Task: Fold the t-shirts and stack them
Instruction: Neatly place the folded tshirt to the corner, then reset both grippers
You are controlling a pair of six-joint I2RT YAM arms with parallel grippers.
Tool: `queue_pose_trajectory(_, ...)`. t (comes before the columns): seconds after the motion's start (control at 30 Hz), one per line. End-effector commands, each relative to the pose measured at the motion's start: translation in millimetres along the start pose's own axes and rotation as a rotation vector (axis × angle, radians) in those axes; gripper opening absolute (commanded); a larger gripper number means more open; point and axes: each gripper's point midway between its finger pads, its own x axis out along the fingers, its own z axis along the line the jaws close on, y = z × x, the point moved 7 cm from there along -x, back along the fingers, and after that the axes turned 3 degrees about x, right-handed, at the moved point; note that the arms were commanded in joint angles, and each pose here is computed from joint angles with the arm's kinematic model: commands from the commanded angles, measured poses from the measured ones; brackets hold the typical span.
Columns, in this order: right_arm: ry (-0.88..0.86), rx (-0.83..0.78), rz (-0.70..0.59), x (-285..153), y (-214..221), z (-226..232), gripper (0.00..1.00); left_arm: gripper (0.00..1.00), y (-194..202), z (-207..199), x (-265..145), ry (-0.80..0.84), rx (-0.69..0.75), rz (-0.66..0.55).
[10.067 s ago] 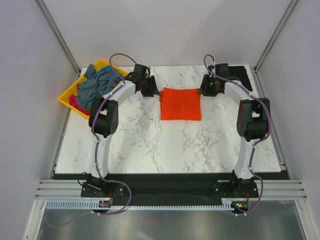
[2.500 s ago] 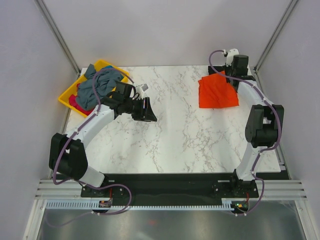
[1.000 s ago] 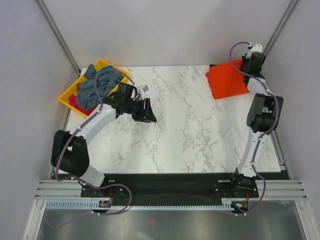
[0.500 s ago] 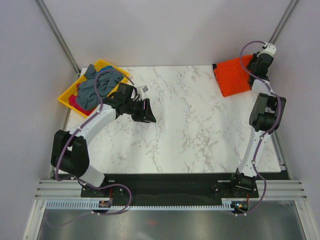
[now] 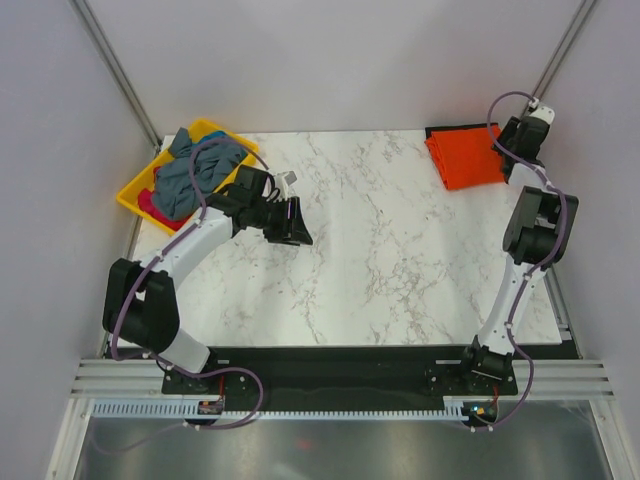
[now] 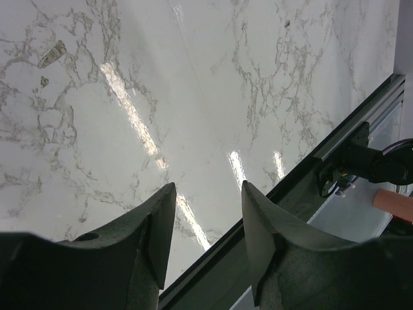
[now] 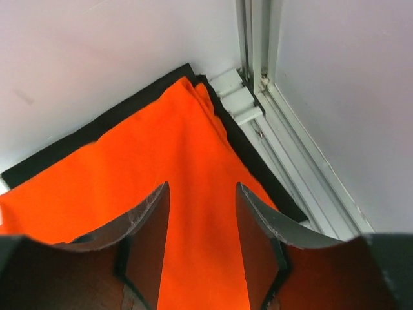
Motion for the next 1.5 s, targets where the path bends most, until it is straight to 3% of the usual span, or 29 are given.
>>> queue_pose_trajectory(0.0,-0.040,0.049,-0.079,-54,-65,20,0.53,0.53,-6,-6,-11,0.001,0.075,-0.044)
queue_pose_trajectory(0.13,-0.063,0.107,0.009,-113,-75,39,0.57,0.53,-15,-18,-29,0.000,0.136,-0.119)
queue_pose_trajectory(0.23,-0.110,0.143,0.159,-175,-66,58,0.75,0.53,-23,-28,-43,0.012,0.175,-0.180)
queue_pose_trajectory(0.27,-0.149,0.145,0.187,-207,-72,66,0.98,0.52,-27,-35,-54,0.021,0.202,-0.230)
queue_pose_trajectory(0.4,-0.245,0.150,0.358,-290,-32,78,0.98,0.53,-31,-62,-91,0.066,0.274,-0.370)
queue_pose_trajectory(0.6,-0.455,0.174,0.426,-397,-9,81,0.98,0.59,-11,-84,-138,0.078,0.329,-0.531)
queue_pose_trajectory(0.63,-0.469,0.181,0.403,-416,-12,78,0.98,0.75,-7,-82,-141,0.064,0.322,-0.544)
queue_pose_trajectory(0.73,-0.506,0.182,0.413,-440,-8,75,0.98,1.00,14,-79,-148,0.056,0.306,-0.575)
queue_pose_trajectory(1.0,-0.575,0.217,0.355,-474,-13,74,0.98,1.00,49,-77,-153,0.095,0.250,-0.607)
queue_pose_trajectory(1.47,-0.555,0.228,0.279,-480,-19,71,0.98,0.99,47,-88,-178,0.086,0.295,-0.713)
